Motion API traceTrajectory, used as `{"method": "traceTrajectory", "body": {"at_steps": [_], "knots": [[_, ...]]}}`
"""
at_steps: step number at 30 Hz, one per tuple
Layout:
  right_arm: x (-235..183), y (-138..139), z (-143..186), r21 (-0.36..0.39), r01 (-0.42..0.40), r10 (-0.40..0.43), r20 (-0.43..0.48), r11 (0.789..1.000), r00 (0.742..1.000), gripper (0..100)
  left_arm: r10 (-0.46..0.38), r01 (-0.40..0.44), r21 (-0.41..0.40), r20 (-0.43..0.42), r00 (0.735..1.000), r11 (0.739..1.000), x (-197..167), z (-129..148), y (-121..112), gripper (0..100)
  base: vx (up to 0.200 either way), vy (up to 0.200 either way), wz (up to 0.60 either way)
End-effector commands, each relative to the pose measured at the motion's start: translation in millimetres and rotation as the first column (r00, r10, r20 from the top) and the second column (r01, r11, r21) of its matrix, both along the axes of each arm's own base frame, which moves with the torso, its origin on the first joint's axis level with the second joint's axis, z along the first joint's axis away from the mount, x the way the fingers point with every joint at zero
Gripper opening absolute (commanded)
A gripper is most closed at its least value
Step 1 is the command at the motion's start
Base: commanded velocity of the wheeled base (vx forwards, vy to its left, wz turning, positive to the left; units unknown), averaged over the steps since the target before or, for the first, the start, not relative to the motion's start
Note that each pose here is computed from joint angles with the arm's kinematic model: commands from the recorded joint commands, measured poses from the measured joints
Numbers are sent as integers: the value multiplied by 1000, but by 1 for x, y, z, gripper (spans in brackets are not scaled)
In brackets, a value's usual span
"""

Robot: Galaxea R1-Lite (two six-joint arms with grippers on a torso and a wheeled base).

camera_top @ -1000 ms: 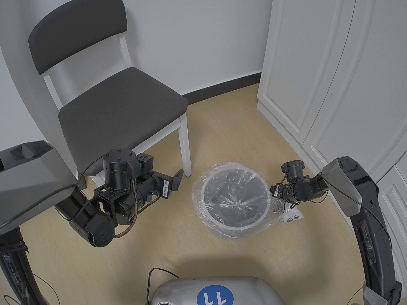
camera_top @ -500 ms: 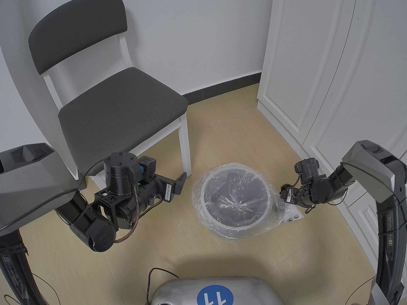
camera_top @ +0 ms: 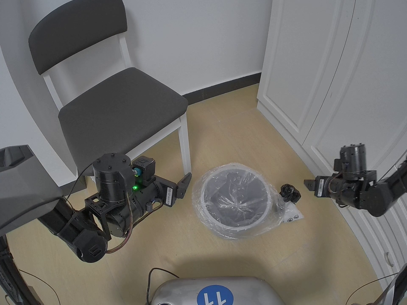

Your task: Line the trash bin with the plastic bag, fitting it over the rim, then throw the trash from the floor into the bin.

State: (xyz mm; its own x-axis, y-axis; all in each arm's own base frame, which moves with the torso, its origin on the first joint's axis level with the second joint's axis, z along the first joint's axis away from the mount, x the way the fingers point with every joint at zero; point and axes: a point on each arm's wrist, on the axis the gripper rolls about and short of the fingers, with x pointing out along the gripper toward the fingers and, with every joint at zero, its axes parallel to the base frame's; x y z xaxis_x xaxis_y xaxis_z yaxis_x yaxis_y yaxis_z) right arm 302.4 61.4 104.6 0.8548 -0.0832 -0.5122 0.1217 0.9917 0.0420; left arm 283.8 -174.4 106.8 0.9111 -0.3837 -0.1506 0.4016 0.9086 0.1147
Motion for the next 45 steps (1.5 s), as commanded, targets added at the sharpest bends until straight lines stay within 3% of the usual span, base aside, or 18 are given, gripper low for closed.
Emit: {"method": "traceTrajectory", "body": {"at_steps": [1,5,11,17,20,23,26,29,37,40,45], "knots": [[-70,-11,65,27,-39,31,246,999,969,100,-52,54,-32,42,998,998,-23,21,1,100,0,0,0],[-84,-18,65,12,-16,13,230,1000,973,100,-58,60,-33,41,997,998,-24,22,1,100,0,0,0],[-101,-52,41,-93,96,-85,118,991,989,100,-60,61,-26,28,998,998,-27,18,2,100,0,0,0],[-130,-64,26,-100,135,-127,80,986,989,100,-52,53,-28,25,998,998,-26,18,5,100,0,0,0],[-144,-67,28,-110,123,-117,53,986,992,100,-46,47,-39,21,999,998,-25,18,6,100,0,0,0],[-145,-65,32,-59,28,-28,4,998,1000,100,-40,40,-63,0,999,997,-27,16,7,100,0,0,0],[-131,-69,36,55,-45,46,-19,997,999,100,-32,30,-115,-19,999,993,-32,18,10,100,0,0,0],[-106,-77,33,99,-54,59,-50,994,997,100,-21,12,-185,-43,999,983,-38,22,15,100,0,0,0],[-25,-91,37,110,-46,51,-42,993,998,100,91,-104,-166,-86,992,981,-43,10,32,100,0,0,0],[-5,-96,44,79,-9,10,-9,997,1000,100,187,-190,-173,-29,982,966,-49,11,43,100,0,0,0],[-2,-103,38,81,16,-13,-30,997,999,100,249,-229,-243,56,967,943,-62,23,70,100,0,0,0]]}}
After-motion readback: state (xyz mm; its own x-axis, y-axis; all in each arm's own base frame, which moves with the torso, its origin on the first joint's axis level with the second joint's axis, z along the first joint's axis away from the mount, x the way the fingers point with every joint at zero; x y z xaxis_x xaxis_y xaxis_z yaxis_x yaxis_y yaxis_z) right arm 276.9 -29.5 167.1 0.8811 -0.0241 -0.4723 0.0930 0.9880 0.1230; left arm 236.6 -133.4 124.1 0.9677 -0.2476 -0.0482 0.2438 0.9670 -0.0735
